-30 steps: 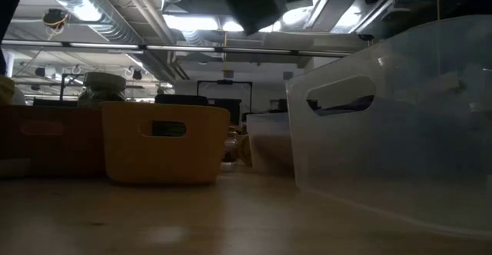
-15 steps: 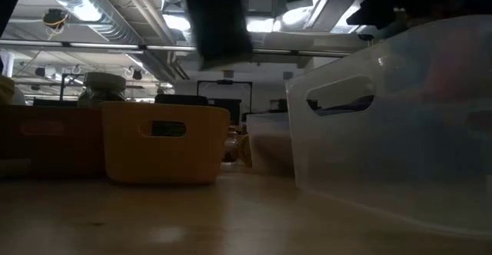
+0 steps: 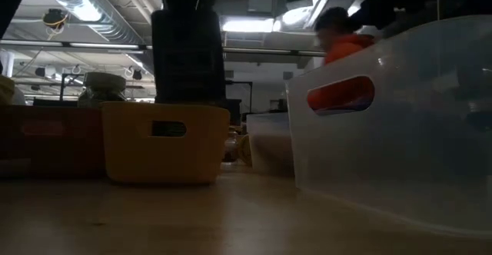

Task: Sort spices by type
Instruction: Put the black spice can into the small yellow bin

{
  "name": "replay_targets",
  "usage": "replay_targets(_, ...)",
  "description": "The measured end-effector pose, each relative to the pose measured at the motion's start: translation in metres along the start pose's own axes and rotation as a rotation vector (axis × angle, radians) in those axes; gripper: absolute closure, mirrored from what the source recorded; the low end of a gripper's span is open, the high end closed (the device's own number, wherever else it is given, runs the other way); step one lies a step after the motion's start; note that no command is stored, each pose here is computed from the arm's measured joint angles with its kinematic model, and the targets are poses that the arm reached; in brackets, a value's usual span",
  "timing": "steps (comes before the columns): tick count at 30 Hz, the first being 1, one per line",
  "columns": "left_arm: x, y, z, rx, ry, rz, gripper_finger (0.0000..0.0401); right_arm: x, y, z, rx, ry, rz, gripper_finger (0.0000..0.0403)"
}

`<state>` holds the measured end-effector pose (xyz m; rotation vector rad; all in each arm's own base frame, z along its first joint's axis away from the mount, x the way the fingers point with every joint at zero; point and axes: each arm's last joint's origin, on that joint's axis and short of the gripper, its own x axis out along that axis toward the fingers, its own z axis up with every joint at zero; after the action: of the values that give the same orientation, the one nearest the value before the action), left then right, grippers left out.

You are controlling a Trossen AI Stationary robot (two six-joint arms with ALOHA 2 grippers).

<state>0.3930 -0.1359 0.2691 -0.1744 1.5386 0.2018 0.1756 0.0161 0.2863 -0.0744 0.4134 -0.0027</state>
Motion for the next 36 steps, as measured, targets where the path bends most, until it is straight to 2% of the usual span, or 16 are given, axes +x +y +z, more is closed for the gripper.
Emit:
replay_targets(11,0.025,-0.005,0.005,0.062,0.061,0.008,0.0285,0.0,0.0,-0.001,-0.001,0.012,0.001,0.0146)
replay_targets(17,0.042,-0.003,0.003,0.089,0.096,0.026,0.0254,0.0,0.0,-0.002,-0.001,0.015,0.001,0.0146)
replay_targets(22,0.056,-0.002,0.001,0.105,0.112,0.033,0.0246,0.0,0.0,-0.002,-0.002,0.016,0.001,0.0146)
replay_targets(36,0.055,0.0,0.002,0.105,0.108,0.031,0.0243,0.0,0.0,-0.002,-0.002,0.015,0.001,0.0146)
